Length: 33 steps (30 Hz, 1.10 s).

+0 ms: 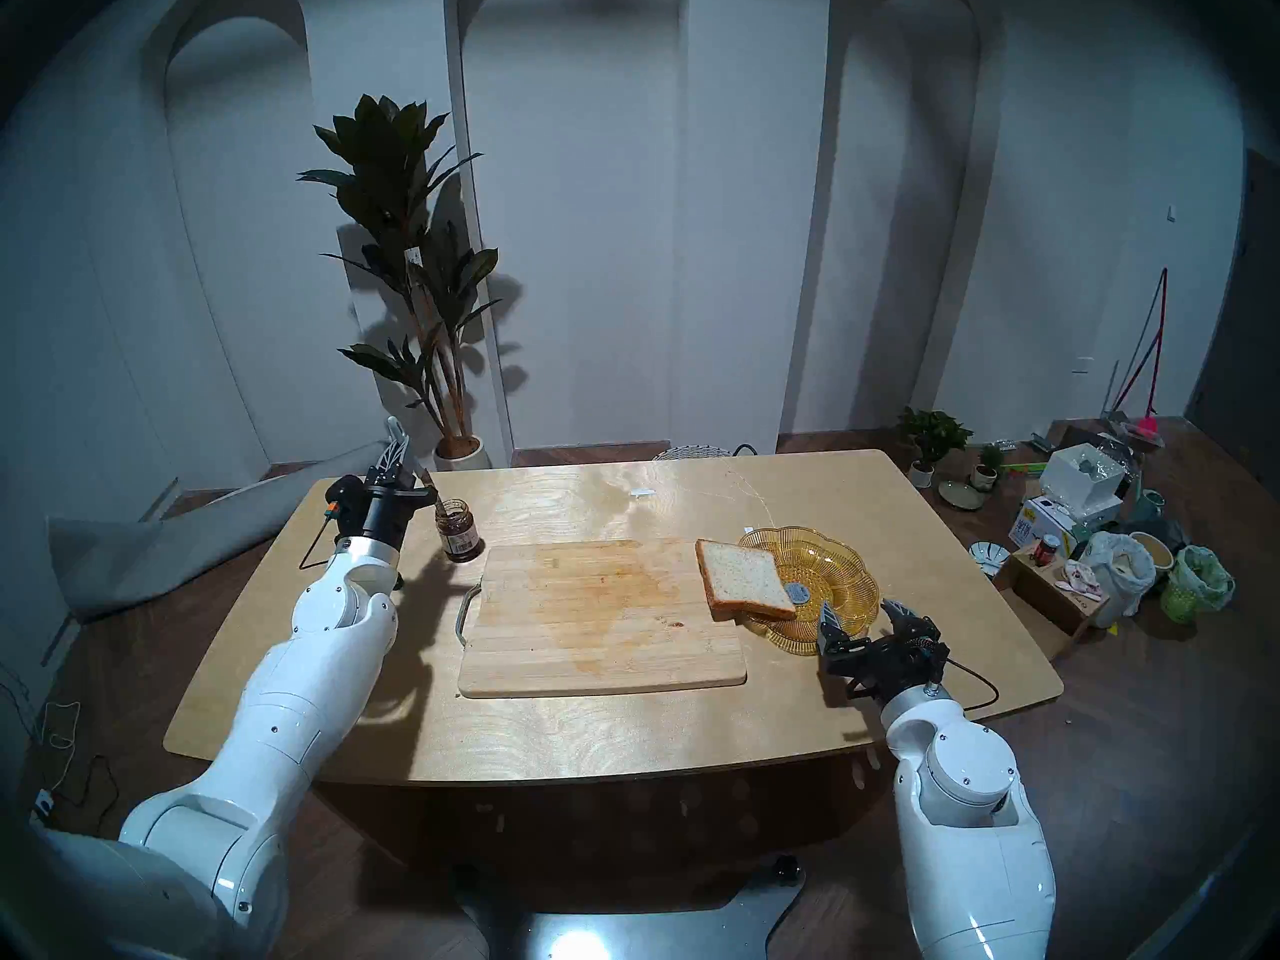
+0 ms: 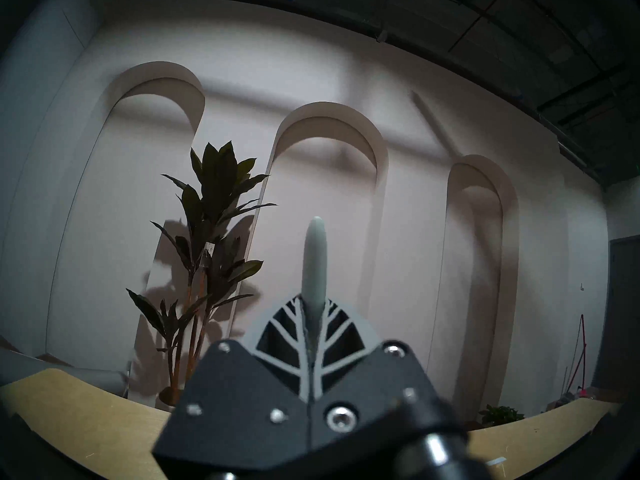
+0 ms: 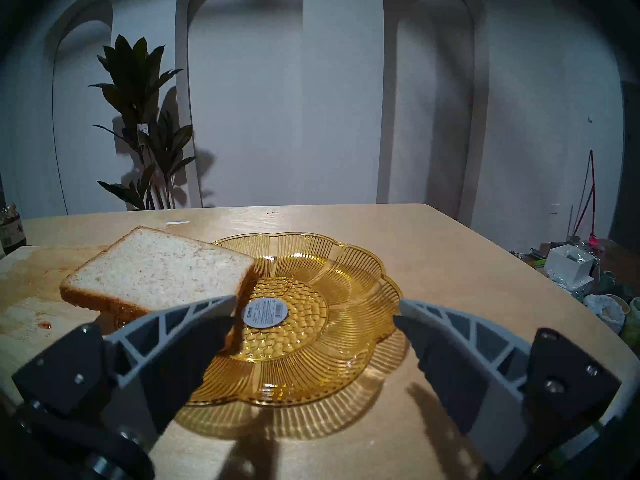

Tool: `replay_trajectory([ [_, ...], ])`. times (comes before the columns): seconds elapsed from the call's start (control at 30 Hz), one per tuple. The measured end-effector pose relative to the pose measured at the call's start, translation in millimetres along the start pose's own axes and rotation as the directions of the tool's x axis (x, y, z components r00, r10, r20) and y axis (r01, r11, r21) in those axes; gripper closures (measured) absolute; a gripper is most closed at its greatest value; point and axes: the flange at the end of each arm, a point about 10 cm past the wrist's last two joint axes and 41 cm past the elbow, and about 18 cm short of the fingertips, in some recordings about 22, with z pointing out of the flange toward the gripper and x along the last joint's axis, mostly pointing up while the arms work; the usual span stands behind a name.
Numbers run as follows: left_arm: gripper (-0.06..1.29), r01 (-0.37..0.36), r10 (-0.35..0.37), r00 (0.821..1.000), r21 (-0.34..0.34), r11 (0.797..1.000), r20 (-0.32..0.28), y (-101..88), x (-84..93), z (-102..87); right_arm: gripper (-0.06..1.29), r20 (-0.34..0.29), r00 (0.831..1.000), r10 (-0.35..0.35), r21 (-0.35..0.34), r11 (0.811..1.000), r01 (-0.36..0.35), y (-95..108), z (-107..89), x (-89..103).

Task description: Spread jam over the slice of bread with the knife

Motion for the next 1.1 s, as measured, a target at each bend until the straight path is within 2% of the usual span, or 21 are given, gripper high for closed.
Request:
replay_trajectory([
  [0.27, 1.26, 0.06, -0.06, 0.998, 0.013, 0.998, 0.003, -1.8, -1.8, 0.3, 0.0, 0.007, 1.0, -0.006, -0.004, 1.0, 0.006, -6.7, 5.7, 4.3],
  [0.57, 1.26, 0.086, -0.086, 0.996, 0.009, 0.996, 0.003, 1.1, -6.1, 0.7, 0.0, 0.012, 1.0, -0.013, -0.017, 1.0, 0.014, -7.1, 10.5, 8.1],
  [0.83, 1.26, 0.073, -0.072, 0.997, -0.006, 0.997, 0.019, 6.8, -14.6, -0.2, 0.0, 0.005, 1.0, -0.017, -0.025, 1.0, 0.017, -5.7, 12.8, 11.1],
  [1.1, 1.26, 0.026, -0.025, 0.999, -0.033, 0.999, 0.037, 14.4, -23.1, -1.2, 0.0, -0.002, 1.0, -0.01, -0.026, 1.0, 0.01, -4.9, 13.1, 13.3],
])
